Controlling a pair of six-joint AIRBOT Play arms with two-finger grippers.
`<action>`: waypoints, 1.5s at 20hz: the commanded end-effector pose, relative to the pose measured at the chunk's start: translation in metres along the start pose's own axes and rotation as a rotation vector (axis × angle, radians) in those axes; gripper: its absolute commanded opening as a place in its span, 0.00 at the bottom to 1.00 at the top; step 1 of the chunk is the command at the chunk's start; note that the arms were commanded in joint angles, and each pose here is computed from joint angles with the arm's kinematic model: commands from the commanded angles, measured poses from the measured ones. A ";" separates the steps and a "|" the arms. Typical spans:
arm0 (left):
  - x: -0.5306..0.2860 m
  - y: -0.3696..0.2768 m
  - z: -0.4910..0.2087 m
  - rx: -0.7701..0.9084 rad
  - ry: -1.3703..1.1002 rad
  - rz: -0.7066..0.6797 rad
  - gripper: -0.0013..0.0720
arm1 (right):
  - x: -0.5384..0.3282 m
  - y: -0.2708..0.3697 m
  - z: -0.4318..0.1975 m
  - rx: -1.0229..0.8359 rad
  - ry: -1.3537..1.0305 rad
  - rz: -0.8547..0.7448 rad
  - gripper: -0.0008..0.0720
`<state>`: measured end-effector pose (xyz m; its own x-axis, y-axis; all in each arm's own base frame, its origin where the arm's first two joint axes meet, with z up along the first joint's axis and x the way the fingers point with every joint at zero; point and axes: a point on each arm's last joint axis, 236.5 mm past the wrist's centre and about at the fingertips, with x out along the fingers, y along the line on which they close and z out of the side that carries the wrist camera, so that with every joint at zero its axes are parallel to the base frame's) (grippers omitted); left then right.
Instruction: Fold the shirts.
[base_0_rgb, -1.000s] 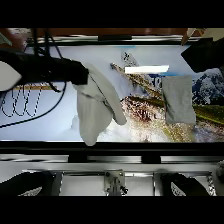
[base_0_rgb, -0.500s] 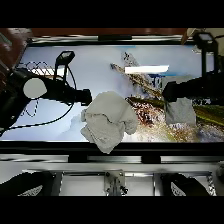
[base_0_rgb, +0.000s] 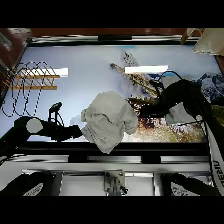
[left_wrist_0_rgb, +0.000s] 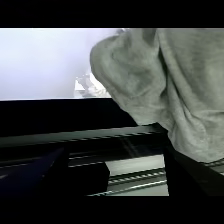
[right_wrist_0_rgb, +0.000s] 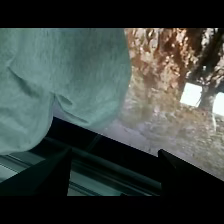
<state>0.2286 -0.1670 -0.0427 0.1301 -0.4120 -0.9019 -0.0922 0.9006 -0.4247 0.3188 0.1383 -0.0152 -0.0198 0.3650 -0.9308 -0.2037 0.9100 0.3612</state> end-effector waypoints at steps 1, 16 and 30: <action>0.028 -0.001 0.005 -0.126 -0.051 -0.087 0.91 | 0.026 0.009 -0.002 0.020 0.062 0.087 0.89; 0.060 0.002 0.032 -0.110 -0.088 -0.107 0.34 | 0.074 0.006 -0.006 0.120 0.174 0.155 0.90; -0.206 -0.048 0.158 0.434 -0.645 0.166 0.07 | -0.119 0.017 0.076 -0.354 -0.344 -0.276 0.12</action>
<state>0.3440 -0.1671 0.0659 0.4936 -0.4183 -0.7625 0.2389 0.9082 -0.3436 0.3580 0.1594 0.0114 0.0844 0.3341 -0.9388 -0.4216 0.8656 0.2701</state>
